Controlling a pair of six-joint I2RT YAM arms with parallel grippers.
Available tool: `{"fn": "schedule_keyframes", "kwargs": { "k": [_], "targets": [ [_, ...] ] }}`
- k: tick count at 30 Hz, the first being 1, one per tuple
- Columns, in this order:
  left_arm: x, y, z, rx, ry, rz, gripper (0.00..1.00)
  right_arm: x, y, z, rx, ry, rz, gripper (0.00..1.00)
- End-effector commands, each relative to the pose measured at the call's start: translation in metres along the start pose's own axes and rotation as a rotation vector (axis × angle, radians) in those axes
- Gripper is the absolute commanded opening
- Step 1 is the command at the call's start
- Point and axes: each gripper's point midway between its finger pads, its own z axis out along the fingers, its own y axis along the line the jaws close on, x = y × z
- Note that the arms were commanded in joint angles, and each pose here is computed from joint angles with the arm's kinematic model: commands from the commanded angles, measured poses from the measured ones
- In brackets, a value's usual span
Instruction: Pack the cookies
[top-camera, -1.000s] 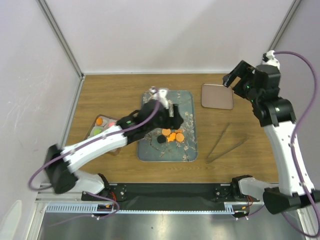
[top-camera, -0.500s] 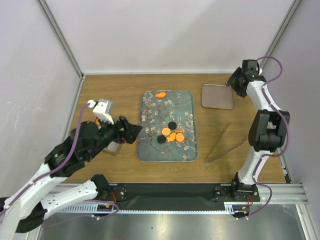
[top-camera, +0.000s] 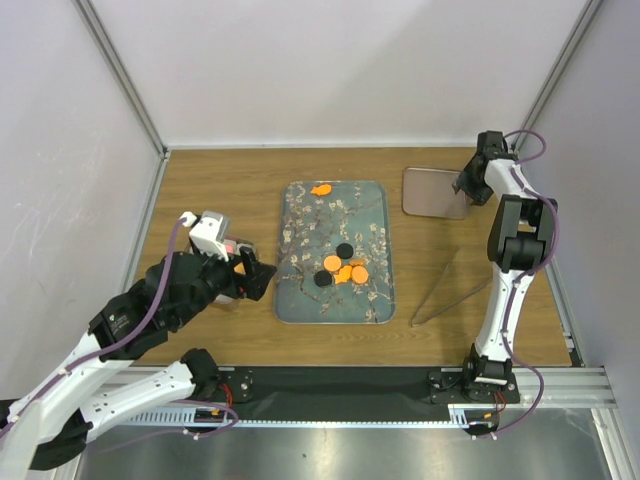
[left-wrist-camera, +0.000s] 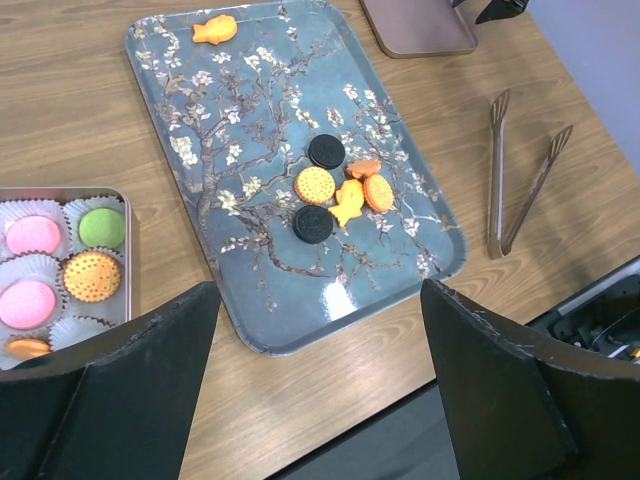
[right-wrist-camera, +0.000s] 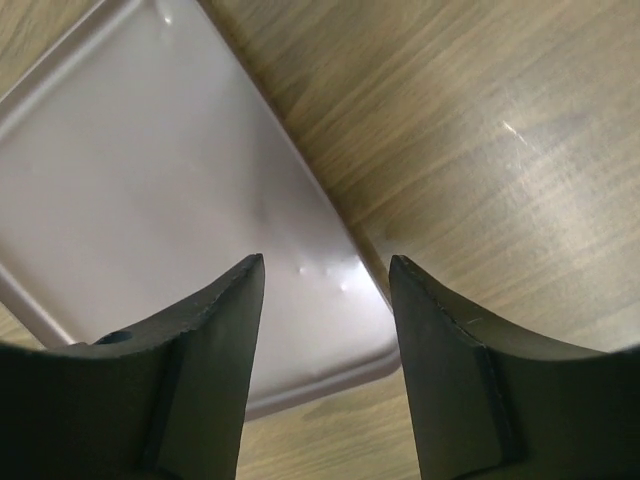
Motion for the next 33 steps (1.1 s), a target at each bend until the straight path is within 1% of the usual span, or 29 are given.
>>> {"fn": "schedule_keyframes", "kwargs": {
  "k": [1, 11, 14, 18, 25, 29, 30, 33],
  "targets": [
    [-0.005, 0.003, 0.000, -0.005, -0.025, 0.028, 0.88, -0.015, 0.002, 0.002, 0.005, -0.026, -0.029, 0.58],
    [0.000, 0.005, 0.003, -0.015, -0.017, 0.033, 0.89, -0.013, 0.003, 0.018, 0.008, -0.005, -0.050, 0.52],
    [0.001, 0.006, 0.004, -0.024, -0.014, 0.035, 0.89, -0.011, 0.004, 0.021, 0.006, 0.004, -0.056, 0.47],
    [-0.001, 0.006, 0.003, -0.023, -0.020, 0.032, 0.89, -0.007, 0.002, 0.025, 0.008, 0.015, -0.064, 0.36],
    [-0.001, 0.007, 0.003, -0.025, -0.021, 0.036, 0.89, -0.002, -0.003, 0.024, 0.022, 0.024, -0.077, 0.32],
    [-0.002, 0.006, 0.004, -0.022, -0.021, 0.039, 0.89, 0.002, -0.006, 0.023, 0.027, 0.028, -0.087, 0.24],
    [-0.002, 0.006, 0.004, -0.023, -0.021, 0.040, 0.89, 0.003, -0.007, 0.021, 0.027, 0.027, -0.088, 0.20],
    [-0.001, 0.006, 0.006, -0.025, -0.021, 0.047, 0.89, 0.006, -0.010, 0.017, 0.026, 0.020, -0.089, 0.16]
  ]
}}
